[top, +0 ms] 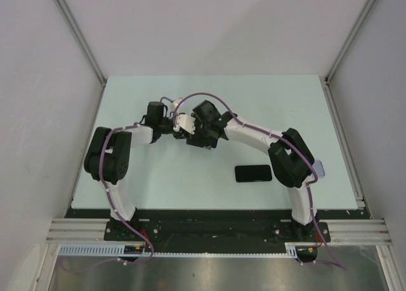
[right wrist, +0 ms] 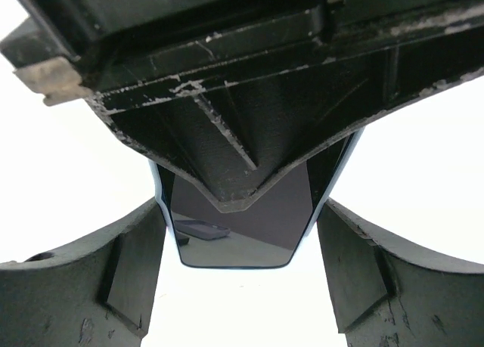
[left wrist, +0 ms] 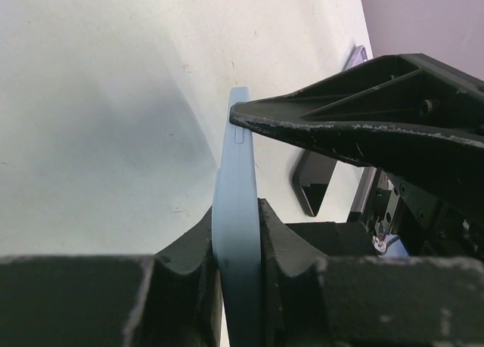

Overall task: Take the phone out of the phone case
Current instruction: Pick up the phone at the center of the board.

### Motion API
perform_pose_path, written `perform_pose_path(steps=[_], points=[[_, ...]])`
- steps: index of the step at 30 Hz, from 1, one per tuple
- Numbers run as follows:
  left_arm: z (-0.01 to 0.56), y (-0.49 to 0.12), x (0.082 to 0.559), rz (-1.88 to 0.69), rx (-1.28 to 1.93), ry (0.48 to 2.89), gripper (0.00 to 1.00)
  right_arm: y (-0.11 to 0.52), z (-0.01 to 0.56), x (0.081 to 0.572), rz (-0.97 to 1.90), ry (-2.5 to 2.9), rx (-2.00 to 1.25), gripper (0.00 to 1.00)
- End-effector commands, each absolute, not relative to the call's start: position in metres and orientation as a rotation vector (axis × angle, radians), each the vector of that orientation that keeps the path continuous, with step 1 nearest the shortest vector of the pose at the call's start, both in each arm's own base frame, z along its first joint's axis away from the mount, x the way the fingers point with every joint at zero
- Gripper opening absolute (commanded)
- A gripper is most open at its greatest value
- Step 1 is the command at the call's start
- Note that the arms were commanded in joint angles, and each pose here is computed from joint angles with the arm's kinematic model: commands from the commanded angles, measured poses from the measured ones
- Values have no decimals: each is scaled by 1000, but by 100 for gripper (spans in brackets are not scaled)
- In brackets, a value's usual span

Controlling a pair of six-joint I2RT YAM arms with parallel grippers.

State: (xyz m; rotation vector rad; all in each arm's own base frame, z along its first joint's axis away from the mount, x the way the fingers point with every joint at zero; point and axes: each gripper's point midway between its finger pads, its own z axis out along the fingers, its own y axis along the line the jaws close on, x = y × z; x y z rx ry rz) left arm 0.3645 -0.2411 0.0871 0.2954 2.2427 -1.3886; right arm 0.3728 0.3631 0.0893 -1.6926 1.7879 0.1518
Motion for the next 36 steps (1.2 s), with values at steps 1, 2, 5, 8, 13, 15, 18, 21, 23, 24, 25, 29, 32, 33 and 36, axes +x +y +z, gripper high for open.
perform_pose_path(steps=[1,2,5,8,13,15,18,21,23,24,25,29,32,33,36], points=[[104,-249,366,-1434,376,2184,14,374,136,384,139,1669,-1623,41],[105,-250,366,-1435,381,2182,12,375,137,383,140,1665,-1625,42],[105,-250,365,-1440,384,2183,0,376,141,381,148,1670,-1616,50],[108,-251,364,-1445,396,2174,0,374,148,384,158,1692,-1589,61],[124,-250,364,-1432,428,2134,0,365,173,389,143,1701,-1517,81],[133,-250,364,-1418,447,2112,0,359,181,390,120,1703,-1497,100],[140,-249,364,-1400,460,2096,0,352,196,391,103,1698,-1466,100],[147,-248,364,-1386,481,2075,0,343,208,389,100,1712,-1421,100],[157,-247,363,-1369,517,2039,0,334,221,389,109,1738,-1340,100],[161,-247,363,-1361,530,2024,0,330,230,395,92,1741,-1273,100],[165,-246,362,-1346,555,2002,0,324,239,394,101,1742,-1232,100],[204,-243,356,-1288,654,1870,0,291,272,405,247,1787,-995,100],[237,-241,345,-1234,739,1753,0,284,302,392,592,1742,-913,100],[244,-241,343,-1217,755,1728,0,271,311,391,731,1716,-898,100],[271,-238,331,-1155,815,1626,0,241,332,390,943,1673,-774,96]])
